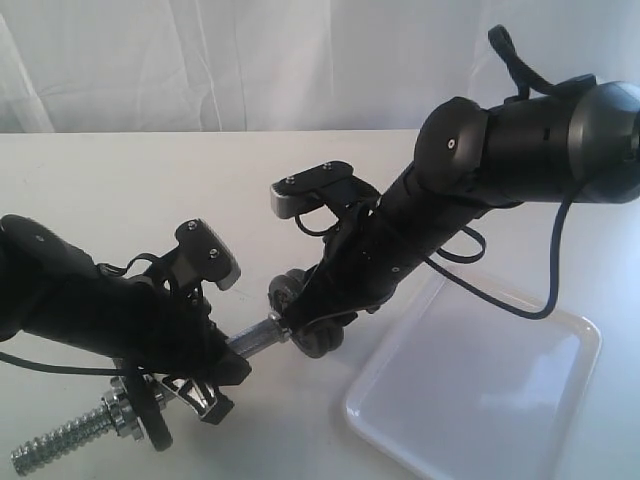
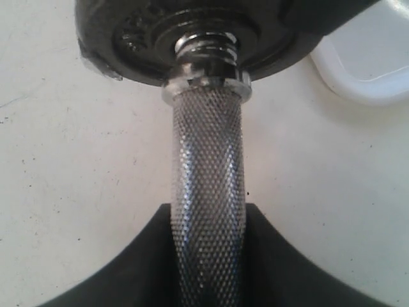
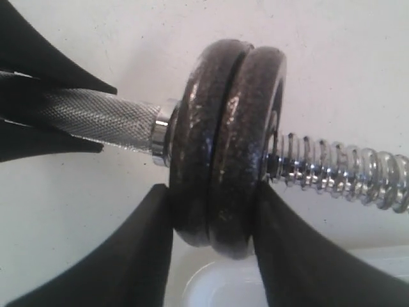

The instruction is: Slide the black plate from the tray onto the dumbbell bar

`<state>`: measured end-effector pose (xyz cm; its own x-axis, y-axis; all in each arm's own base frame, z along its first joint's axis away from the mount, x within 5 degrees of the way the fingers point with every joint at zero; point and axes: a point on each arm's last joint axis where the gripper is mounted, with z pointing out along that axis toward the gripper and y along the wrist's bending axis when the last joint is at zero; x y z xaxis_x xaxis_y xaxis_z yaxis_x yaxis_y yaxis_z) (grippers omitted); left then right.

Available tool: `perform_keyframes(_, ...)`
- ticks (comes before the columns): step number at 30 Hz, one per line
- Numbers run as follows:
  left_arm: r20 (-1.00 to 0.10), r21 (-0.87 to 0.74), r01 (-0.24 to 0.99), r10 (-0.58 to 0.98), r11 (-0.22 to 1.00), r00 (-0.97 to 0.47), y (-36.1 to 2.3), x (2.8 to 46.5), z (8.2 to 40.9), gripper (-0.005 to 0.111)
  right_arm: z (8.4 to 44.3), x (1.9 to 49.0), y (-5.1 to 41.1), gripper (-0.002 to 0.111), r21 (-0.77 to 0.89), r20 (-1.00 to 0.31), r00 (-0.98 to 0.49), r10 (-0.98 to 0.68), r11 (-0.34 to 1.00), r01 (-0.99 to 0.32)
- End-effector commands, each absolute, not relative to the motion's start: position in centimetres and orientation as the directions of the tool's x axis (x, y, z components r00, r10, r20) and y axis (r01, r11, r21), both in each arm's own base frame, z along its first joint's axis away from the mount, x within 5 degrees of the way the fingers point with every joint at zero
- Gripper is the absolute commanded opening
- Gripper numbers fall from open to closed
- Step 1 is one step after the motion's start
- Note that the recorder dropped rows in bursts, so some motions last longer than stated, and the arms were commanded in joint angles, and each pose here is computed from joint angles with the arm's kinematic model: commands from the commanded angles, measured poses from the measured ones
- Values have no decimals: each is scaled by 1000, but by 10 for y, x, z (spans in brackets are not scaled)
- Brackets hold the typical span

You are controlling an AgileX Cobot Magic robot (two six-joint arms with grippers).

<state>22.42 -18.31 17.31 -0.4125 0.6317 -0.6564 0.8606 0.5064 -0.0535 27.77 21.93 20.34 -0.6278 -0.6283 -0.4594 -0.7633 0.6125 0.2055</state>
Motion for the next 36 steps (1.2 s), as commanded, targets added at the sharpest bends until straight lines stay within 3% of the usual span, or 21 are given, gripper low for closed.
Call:
perform_keyframes(1, -749, -122, 836, 502, 536, -431, -191, 226, 206, 0, 205, 270, 226, 4, 299, -441, -667, -600, 603, -740)
perform_keyframes(13, -755, -119, 838, 499, 533, -425, -191, 226, 207, 0, 205, 268, 226, 6, 313, -433, -667, -606, 592, -742)
perform_keyframes(16, -755, -121, 837, 497, 534, -427, -191, 227, 207, 0, 205, 268, 226, 19, 322, -427, -681, -596, 603, -730)
perform_keyframes(21, -757, -112, 842, 504, 528, -417, -191, 227, 207, 0, 205, 268, 226, 54, 325, -423, -682, -596, 603, -728)
perform_keyframes(24, -758, -105, 846, 509, 523, -409, -191, 227, 207, 0, 205, 268, 226, 68, 328, -420, -688, -591, 608, -723)
perform_keyframes(36, -759, -110, 843, 503, 527, -413, -191, 227, 207, 0, 216, 270, 217, 91, 276, -431, -702, -566, 658, -700)
